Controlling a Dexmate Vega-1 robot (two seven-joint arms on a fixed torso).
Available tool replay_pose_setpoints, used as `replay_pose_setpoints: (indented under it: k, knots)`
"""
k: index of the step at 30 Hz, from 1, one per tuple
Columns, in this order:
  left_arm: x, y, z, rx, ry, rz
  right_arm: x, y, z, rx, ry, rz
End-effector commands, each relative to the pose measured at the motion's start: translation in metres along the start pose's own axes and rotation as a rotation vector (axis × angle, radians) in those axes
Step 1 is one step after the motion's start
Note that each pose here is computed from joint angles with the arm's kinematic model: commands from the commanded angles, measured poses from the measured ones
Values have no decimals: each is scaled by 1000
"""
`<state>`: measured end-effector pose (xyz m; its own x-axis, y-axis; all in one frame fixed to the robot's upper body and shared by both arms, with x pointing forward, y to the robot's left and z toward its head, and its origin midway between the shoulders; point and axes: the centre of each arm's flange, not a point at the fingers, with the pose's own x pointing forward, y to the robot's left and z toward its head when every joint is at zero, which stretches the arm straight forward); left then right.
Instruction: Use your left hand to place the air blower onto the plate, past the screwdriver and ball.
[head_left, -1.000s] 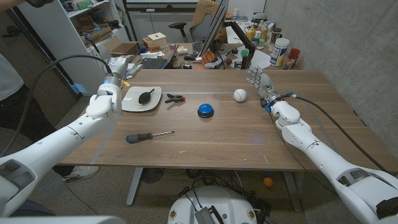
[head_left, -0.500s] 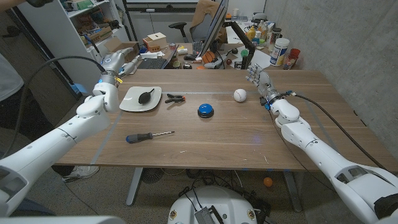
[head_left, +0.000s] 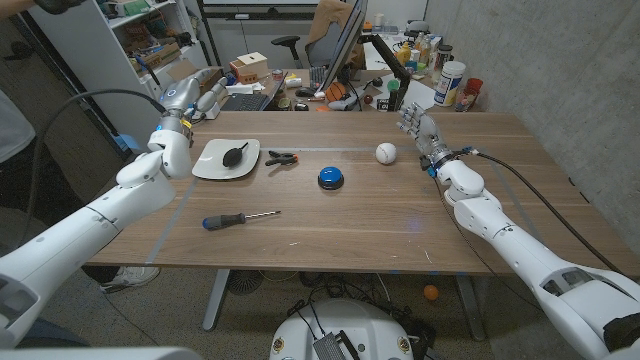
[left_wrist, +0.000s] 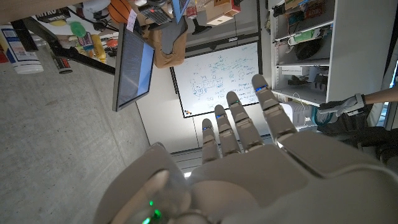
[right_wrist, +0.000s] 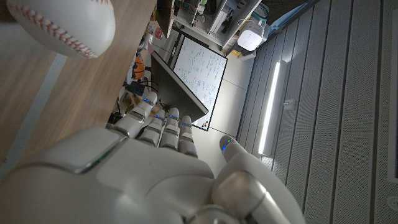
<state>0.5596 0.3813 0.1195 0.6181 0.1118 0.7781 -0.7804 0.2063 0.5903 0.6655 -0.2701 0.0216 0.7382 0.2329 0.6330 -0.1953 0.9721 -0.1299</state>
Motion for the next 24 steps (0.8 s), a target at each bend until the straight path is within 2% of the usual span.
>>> replay_pose_setpoints:
  k: [1, 8, 13, 16, 20, 24]
  knots:
    - [-7, 10, 10, -87, -26, 26, -16, -3, 3, 5, -9, -14]
    - [-16, 16, 10, -147, -40, 35, -31, 1, 8, 5, -15, -33]
    - [-23, 19, 9, -209, -57, 27, -48, 11, 9, 9, -25, -47]
    - [-28, 20, 9, -246, -67, 27, -59, 16, 4, 15, -19, -49]
    - [-32, 14, 10, -267, -79, 0, -74, 17, -5, 28, -4, -69]
    - [-37, 8, 14, -274, -88, -14, -82, 17, -14, 45, 3, -82]
